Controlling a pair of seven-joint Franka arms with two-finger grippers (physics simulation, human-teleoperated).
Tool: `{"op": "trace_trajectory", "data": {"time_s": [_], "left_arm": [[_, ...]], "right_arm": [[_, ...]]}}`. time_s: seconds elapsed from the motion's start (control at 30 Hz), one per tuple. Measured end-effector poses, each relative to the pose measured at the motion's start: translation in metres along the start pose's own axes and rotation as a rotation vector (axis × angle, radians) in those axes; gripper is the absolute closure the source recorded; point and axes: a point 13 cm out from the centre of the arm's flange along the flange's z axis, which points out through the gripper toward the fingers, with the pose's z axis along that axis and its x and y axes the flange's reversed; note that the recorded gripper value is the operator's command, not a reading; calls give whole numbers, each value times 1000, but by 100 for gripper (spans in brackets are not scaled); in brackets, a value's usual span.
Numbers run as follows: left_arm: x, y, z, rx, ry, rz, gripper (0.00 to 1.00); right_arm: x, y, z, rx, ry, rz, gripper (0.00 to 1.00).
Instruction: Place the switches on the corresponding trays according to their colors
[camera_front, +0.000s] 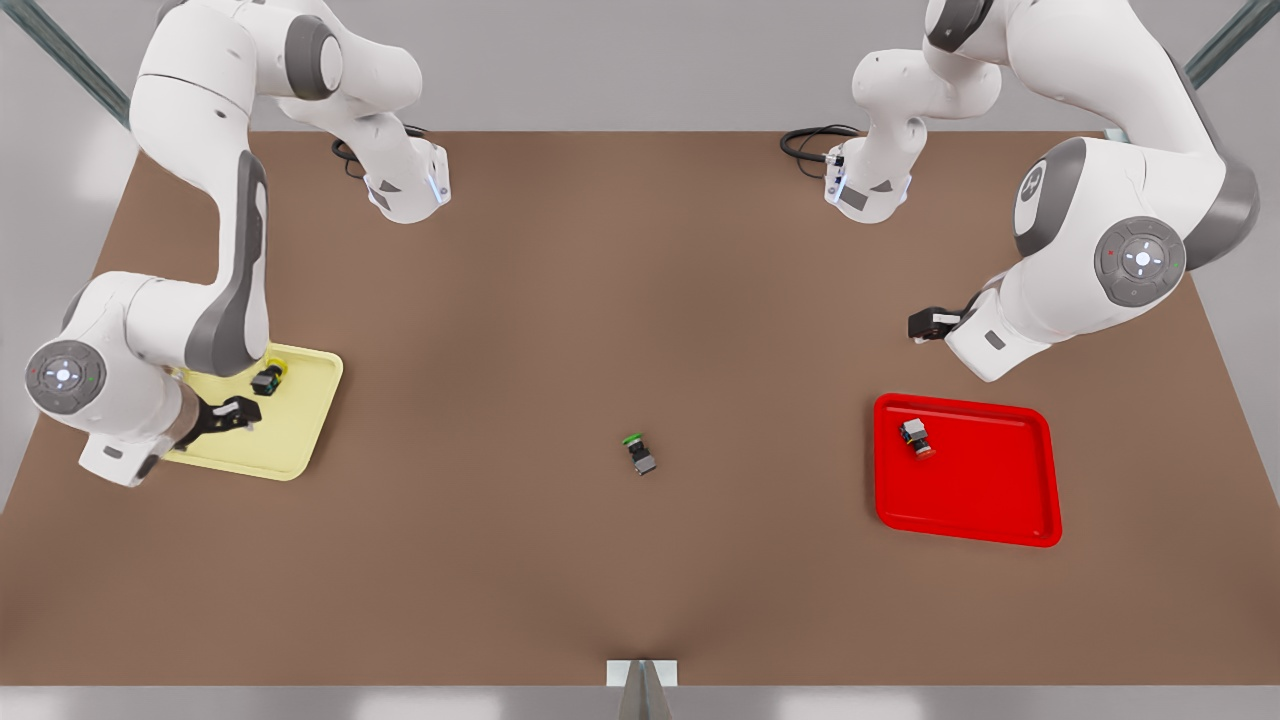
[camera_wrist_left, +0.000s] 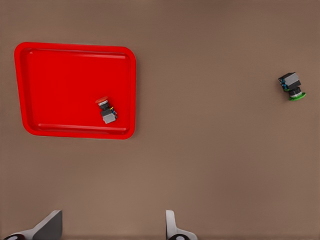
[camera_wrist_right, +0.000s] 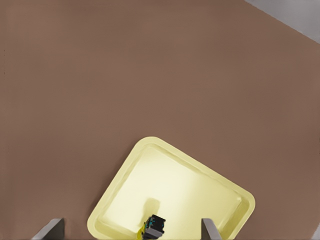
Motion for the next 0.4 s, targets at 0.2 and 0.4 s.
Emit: {"op": "trace_trajectory", "data": {"time_s": [0.2, 0.4], "left_arm": [[0, -1, 0, 0, 1, 1, 0], [1, -1, 0, 0, 2, 1, 0]], "right_arm": [[49, 11, -127, -46, -87, 58, 0], [74, 23, -128, -97, -14, 101, 0]]}}
